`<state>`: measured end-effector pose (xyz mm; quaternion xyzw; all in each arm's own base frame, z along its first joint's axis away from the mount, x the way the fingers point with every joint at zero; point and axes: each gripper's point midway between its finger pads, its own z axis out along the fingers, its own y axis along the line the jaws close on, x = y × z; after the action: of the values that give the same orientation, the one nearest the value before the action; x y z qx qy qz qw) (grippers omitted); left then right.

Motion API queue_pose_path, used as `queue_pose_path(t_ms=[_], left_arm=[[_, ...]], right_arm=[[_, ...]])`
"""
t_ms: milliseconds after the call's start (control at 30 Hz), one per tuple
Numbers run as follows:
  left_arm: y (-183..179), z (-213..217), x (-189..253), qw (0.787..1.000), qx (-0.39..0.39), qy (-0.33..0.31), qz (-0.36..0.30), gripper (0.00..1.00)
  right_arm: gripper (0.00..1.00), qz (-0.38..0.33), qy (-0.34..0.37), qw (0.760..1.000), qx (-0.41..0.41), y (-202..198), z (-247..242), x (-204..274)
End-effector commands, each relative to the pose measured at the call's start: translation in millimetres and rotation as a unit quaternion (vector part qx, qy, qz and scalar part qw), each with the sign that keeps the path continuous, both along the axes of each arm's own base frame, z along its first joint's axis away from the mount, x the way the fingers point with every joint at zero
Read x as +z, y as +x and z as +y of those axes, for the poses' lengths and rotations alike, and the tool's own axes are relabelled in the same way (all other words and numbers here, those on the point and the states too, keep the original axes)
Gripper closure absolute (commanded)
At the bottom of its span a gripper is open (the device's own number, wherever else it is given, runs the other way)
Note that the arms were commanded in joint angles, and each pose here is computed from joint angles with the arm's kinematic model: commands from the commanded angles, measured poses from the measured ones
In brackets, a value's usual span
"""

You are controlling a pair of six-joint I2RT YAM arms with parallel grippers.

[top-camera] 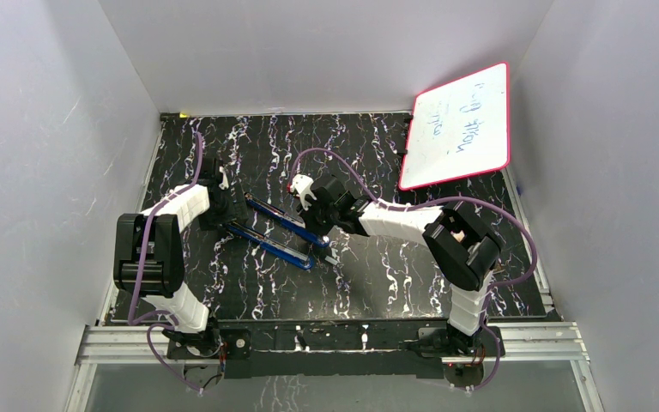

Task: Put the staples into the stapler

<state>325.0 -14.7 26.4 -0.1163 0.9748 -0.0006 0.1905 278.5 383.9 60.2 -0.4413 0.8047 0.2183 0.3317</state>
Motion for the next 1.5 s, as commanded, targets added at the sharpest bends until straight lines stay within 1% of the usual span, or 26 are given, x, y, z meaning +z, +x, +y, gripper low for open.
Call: queue_pose_path(t_ms=[0, 333, 700, 800, 1000, 1200, 1333, 1467], left_arm=[[6, -3, 10, 1.000, -0.006, -0.004, -0.008, 0.19], [6, -3, 10, 1.000, -0.006, -0.005, -0.008, 0.19], [6, -3, 11, 1.000, -0.005, -0.005, -0.010, 0.19], [7, -3, 11, 1.000, -0.006, -0.005, -0.010, 0.19], [7, -3, 11, 1.000, -0.006, -0.005, -0.010, 0.19], [6, -3, 11, 1.000, -0.006, -0.005, -0.010, 0.19], [7, -4, 12, 1.000, -0.006, -0.007, -0.011, 0.19], [7, -3, 13, 1.000, -0.007, -0.006, -0.012, 0.19]], right_arm=[[0.77, 0.002, -0.009, 1.000, -0.009, 4, -2, 0], [0.70, -0.010, 0.008, 1.000, -0.011, 7, 1, 15], [0.66, -0.029, 0.042, 0.999, -0.014, 8, 5, 43], [0.67, -0.036, 0.052, 0.998, -0.016, 9, 6, 50], [0.68, -0.036, 0.051, 0.998, -0.015, 10, 7, 49], [0.65, -0.037, 0.045, 0.998, 0.014, 3, 7, 45], [0.63, -0.081, 0.019, 0.996, 0.028, -3, 3, 36], [0.61, -0.147, 0.013, 0.988, 0.043, -6, 2, 44]])
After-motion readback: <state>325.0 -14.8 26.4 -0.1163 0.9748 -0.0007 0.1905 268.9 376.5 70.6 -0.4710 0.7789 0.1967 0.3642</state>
